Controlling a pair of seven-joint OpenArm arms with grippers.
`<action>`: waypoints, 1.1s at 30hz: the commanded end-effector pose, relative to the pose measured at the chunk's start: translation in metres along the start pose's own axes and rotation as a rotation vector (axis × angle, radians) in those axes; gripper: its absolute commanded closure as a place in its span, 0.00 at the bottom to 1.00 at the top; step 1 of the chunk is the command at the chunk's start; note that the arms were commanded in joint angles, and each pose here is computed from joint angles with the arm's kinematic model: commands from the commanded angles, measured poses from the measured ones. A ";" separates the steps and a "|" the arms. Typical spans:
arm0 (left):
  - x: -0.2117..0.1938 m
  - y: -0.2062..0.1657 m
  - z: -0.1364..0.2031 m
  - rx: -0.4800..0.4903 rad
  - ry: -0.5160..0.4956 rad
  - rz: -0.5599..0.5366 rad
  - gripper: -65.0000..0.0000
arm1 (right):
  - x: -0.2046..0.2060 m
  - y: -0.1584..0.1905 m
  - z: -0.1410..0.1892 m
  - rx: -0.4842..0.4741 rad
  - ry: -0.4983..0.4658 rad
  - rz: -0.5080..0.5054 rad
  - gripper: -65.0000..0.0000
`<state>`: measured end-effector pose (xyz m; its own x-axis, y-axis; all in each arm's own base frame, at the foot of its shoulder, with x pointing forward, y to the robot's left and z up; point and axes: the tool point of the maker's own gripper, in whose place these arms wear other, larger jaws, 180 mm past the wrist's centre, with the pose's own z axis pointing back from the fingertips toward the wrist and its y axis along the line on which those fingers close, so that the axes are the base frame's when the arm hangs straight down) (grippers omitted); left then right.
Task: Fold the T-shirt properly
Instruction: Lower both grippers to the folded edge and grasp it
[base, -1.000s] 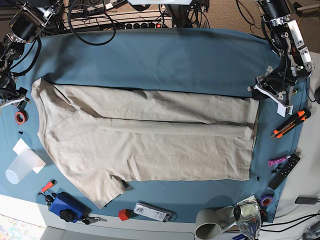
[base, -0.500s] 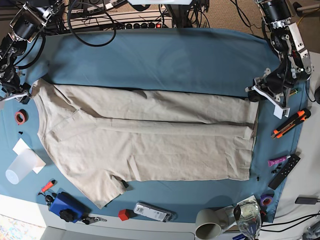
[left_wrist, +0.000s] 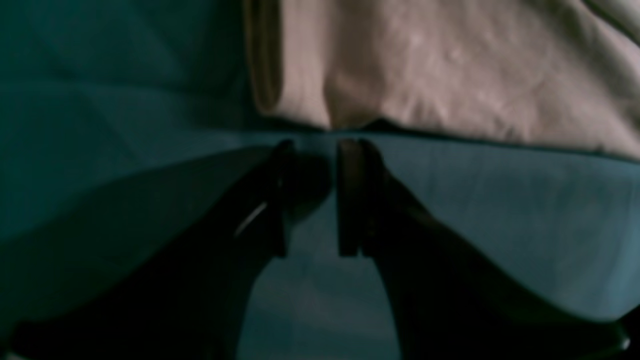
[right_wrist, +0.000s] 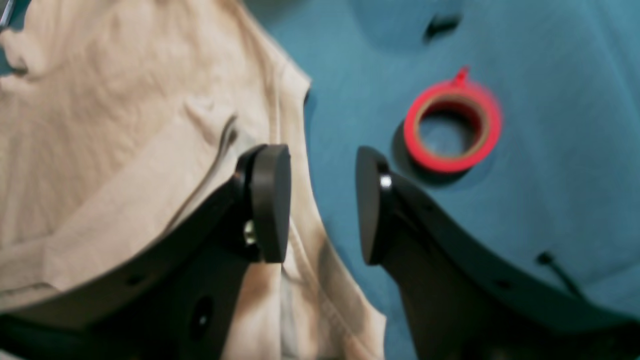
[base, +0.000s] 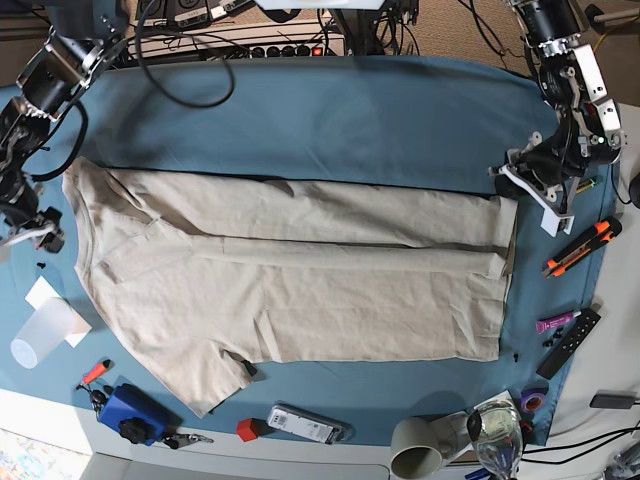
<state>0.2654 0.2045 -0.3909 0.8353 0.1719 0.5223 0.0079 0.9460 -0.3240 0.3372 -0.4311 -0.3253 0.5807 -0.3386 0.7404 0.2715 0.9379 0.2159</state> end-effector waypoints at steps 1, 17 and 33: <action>0.021 -0.006 0.007 -0.019 -0.068 -0.039 0.80 | 0.022 -0.003 0.008 -0.009 -0.040 0.018 0.66; 0.028 -0.023 0.010 -0.106 -0.103 -0.059 0.80 | -0.066 -0.029 0.011 -0.070 0.230 -0.044 0.66; 0.031 -0.024 0.011 -0.111 -0.120 -0.065 0.80 | -0.140 0.007 0.016 0.214 0.452 -0.144 0.66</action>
<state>0.2752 0.1874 -0.3717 0.7921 0.1533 0.5908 0.1057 0.9189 -0.3802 0.2710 -0.3781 -0.3974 0.7541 -0.4631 0.4656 0.2034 0.8389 0.5049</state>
